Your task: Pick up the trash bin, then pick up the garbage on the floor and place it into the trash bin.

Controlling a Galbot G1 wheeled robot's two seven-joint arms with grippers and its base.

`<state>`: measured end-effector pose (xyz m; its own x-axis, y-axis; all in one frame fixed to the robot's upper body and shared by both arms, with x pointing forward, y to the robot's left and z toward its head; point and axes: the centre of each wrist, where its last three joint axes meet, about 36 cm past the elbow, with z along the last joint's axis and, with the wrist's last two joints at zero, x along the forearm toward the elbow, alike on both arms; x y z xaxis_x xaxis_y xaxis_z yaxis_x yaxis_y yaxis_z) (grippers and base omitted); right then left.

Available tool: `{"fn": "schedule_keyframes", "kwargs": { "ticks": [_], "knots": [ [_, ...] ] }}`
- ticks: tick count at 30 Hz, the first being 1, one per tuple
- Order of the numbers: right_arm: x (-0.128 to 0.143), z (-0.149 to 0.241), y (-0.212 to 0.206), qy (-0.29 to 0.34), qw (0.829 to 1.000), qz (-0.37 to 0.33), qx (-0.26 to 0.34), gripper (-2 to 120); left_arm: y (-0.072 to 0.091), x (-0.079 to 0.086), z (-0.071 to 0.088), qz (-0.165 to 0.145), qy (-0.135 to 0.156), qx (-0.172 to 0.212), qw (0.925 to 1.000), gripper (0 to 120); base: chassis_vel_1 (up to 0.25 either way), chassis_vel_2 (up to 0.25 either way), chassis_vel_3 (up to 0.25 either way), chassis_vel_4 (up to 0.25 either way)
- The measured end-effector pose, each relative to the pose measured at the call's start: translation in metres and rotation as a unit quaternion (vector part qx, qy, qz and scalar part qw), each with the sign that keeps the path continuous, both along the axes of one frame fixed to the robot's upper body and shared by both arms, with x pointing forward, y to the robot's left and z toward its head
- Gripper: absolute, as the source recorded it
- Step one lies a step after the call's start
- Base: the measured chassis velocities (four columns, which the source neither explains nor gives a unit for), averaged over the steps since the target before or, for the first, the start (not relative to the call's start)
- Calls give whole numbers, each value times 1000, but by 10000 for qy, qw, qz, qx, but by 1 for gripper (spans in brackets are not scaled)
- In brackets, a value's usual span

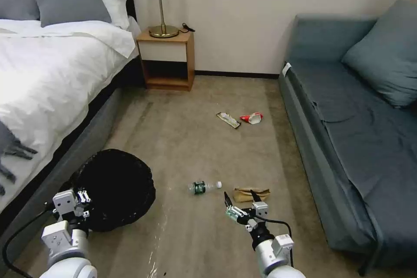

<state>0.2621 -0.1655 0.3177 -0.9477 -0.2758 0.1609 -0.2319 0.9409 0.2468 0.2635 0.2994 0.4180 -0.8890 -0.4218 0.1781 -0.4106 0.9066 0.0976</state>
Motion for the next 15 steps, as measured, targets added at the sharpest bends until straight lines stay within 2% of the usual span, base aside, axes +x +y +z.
{"fn": "schedule_keyframes", "kwargs": {
  "ticks": [9, 15],
  "knots": [
    [1, -5, 1, 12, 9999, 33, -110, 100, 3, 3, -8, 19, 41, -12, 10000, 6, -146, 149, 159, -155],
    [1, -10, 5, 27, 9998, 119, -154, 100, 6, 4, -9, 31, 29, -33, 10000, 6, -167, 163, 174, -202]
  ]
}}
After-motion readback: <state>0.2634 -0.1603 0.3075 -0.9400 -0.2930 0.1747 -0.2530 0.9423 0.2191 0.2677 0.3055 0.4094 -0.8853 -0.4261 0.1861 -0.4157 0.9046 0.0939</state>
